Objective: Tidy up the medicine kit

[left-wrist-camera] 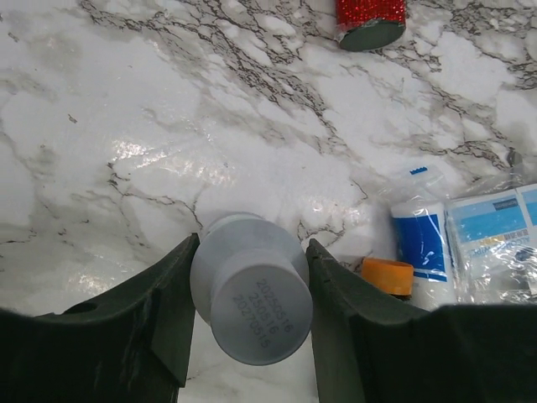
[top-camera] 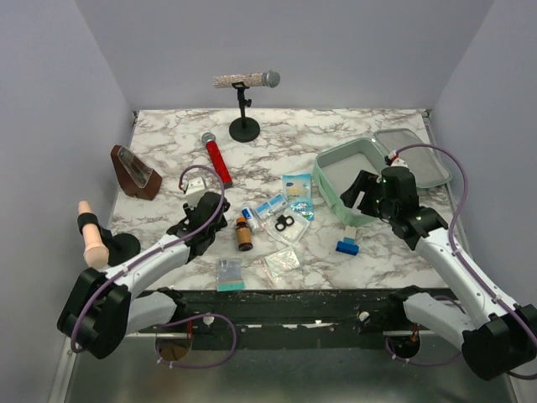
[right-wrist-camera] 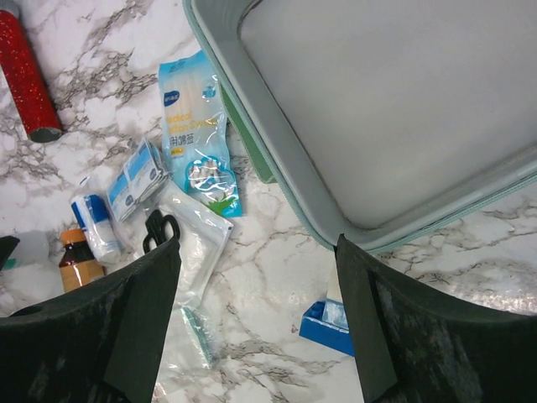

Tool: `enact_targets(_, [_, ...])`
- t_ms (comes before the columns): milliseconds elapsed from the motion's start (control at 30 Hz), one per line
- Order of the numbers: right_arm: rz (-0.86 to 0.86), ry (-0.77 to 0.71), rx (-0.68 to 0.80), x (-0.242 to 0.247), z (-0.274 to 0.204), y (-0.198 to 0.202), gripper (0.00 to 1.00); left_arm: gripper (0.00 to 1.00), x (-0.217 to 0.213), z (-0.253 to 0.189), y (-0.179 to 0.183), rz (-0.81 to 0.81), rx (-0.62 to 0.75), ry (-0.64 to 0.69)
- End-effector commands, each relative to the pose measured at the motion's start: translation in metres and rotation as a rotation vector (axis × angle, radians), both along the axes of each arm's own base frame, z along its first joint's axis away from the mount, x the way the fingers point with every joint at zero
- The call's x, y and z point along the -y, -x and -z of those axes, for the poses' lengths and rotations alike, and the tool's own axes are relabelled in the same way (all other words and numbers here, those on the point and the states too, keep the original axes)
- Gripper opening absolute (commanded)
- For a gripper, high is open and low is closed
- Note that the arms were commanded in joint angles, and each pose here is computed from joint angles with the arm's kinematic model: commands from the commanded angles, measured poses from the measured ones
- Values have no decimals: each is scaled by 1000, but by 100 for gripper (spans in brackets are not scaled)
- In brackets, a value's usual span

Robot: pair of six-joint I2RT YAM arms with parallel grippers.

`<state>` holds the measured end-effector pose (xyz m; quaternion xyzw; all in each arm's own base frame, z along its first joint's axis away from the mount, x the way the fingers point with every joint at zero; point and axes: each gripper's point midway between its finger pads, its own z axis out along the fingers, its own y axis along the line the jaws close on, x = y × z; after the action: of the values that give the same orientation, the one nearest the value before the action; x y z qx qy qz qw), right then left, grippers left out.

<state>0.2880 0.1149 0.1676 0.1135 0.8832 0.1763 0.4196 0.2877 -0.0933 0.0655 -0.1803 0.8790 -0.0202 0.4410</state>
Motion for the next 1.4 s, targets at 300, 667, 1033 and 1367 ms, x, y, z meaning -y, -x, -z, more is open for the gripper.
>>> enact_targets(300, [-35, 25, 16, 3, -4, 16, 82, 22, 91, -145, -23, 380, 216, 155])
enact_targets(667, [9, 85, 27, 22, -11, 31, 82, 16, 266, -195, -89, 827, 39, 102])
enact_targets(1033, [25, 73, 29, 25, -6, 39, 82, 16, 353, -164, -125, 1032, -10, 137])
enact_targets(1367, [40, 86, 22, 29, 1, 40, 82, 19, 379, -122, -130, 1066, 3, 105])
